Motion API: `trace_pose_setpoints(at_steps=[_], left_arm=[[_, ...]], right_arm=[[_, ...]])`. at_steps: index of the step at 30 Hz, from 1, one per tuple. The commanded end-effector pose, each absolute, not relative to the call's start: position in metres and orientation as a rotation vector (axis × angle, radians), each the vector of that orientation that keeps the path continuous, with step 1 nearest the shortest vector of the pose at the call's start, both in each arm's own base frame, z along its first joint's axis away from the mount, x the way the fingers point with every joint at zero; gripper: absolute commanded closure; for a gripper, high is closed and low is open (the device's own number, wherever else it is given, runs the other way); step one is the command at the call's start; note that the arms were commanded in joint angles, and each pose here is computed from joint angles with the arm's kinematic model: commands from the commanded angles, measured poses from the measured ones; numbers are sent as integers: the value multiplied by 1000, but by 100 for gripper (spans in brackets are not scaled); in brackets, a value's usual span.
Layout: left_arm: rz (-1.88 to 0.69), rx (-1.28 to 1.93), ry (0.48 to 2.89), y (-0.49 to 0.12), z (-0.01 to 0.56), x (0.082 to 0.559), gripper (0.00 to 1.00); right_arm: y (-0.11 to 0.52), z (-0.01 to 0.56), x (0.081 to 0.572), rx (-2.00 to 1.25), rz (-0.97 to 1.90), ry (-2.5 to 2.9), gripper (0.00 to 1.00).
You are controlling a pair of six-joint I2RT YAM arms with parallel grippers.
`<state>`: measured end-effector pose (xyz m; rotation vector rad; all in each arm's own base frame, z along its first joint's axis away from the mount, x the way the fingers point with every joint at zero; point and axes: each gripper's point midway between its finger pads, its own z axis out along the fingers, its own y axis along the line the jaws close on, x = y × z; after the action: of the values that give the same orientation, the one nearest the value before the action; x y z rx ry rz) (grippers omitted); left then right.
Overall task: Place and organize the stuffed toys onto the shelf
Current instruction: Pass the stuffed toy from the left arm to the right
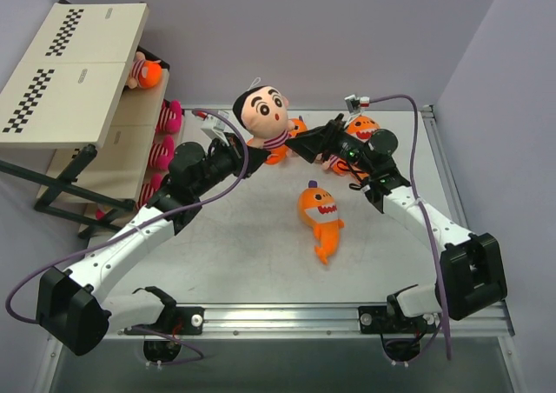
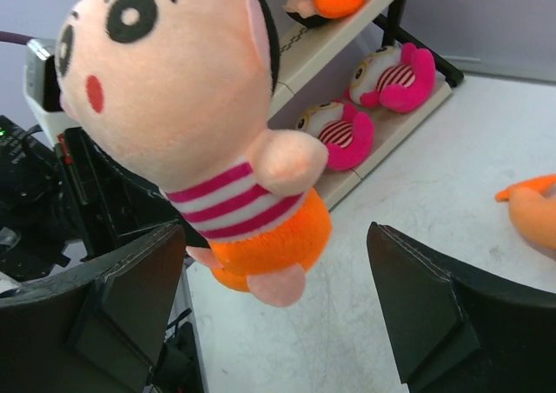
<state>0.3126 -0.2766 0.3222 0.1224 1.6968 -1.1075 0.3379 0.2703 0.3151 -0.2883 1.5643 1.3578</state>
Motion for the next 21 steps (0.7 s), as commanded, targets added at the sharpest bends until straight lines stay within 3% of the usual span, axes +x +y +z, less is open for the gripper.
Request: trace_pose_setpoints(at_steps=[1, 8, 14, 21], left_arm=[[-1168, 158, 1587, -279, 351, 306, 97], [-1223, 219, 1571, -287, 354, 298, 98], [-1264, 273, 1578, -296, 350, 291, 97], [-1240, 272, 1627, -299, 332, 295, 96]], right_arm=[[273, 367, 329, -415, 1376, 1375, 12], [278, 366, 329, -439, 1421, 1355, 18], [279, 370, 325, -461, 1444, 1329, 35], [277, 373, 319, -493, 1430, 1318, 92]])
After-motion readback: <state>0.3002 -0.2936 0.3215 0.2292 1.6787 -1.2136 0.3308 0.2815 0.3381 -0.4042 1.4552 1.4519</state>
